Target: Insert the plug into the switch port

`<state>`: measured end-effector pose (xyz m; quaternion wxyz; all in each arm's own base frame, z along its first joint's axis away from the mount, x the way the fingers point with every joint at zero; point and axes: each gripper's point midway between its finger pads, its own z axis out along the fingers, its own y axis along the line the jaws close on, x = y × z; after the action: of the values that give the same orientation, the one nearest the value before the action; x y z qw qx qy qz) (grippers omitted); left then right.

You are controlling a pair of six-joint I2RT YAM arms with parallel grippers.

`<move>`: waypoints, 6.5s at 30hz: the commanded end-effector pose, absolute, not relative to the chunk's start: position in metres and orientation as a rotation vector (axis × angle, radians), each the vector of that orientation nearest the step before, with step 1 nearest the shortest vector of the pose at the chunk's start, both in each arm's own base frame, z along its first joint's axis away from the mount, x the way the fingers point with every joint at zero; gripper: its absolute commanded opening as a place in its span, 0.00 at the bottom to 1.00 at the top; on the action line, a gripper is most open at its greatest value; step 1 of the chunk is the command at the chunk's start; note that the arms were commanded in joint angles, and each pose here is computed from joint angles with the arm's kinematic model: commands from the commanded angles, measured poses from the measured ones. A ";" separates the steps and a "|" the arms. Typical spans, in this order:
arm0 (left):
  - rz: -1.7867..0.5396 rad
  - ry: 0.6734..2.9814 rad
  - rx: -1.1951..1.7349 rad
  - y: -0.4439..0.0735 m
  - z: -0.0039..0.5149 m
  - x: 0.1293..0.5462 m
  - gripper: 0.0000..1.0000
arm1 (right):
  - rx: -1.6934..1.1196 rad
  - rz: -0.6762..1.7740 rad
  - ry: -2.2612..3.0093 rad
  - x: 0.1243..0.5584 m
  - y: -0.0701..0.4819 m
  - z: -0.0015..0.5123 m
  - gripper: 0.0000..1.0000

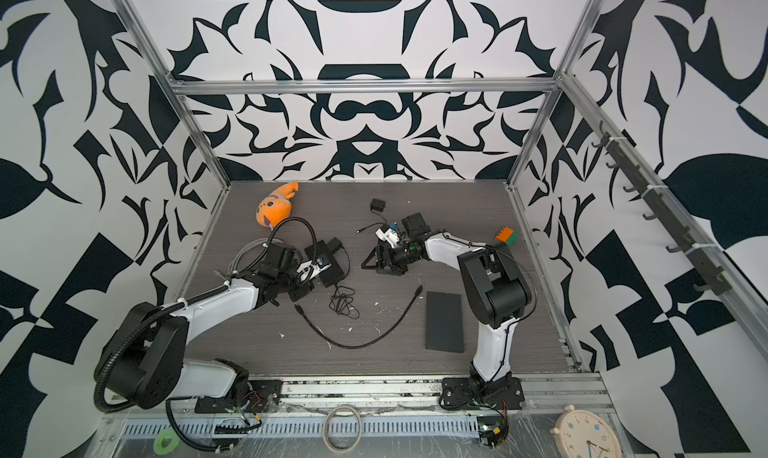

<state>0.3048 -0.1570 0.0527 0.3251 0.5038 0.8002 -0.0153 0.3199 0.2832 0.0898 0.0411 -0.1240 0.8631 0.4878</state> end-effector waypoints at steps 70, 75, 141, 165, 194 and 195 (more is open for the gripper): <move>-0.350 2.208 0.993 -0.451 0.080 0.264 0.49 | 0.259 0.275 2.729 0.328 0.081 0.091 0.51; -0.384 2.261 0.971 -0.462 0.062 0.263 0.46 | 0.342 0.310 2.722 0.335 0.055 0.088 0.41; -1.225 2.125 1.121 -0.329 0.154 0.221 0.00 | -0.014 1.665 2.349 0.287 0.229 0.167 0.37; -1.271 2.099 1.007 -0.325 0.154 0.224 0.00 | -0.029 1.760 2.335 0.263 0.250 0.172 0.29; -1.233 2.137 0.942 -0.324 0.144 0.234 0.14 | 0.041 1.772 2.353 0.258 0.253 0.168 0.10; -1.213 2.141 0.941 -0.323 0.143 0.236 0.18 | 0.062 1.762 2.365 0.259 0.252 0.166 0.10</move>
<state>0.2307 -0.3272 0.1518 0.2462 0.3525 0.7754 -0.4626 0.2596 0.2520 0.1570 0.0849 0.0211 0.8010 0.5922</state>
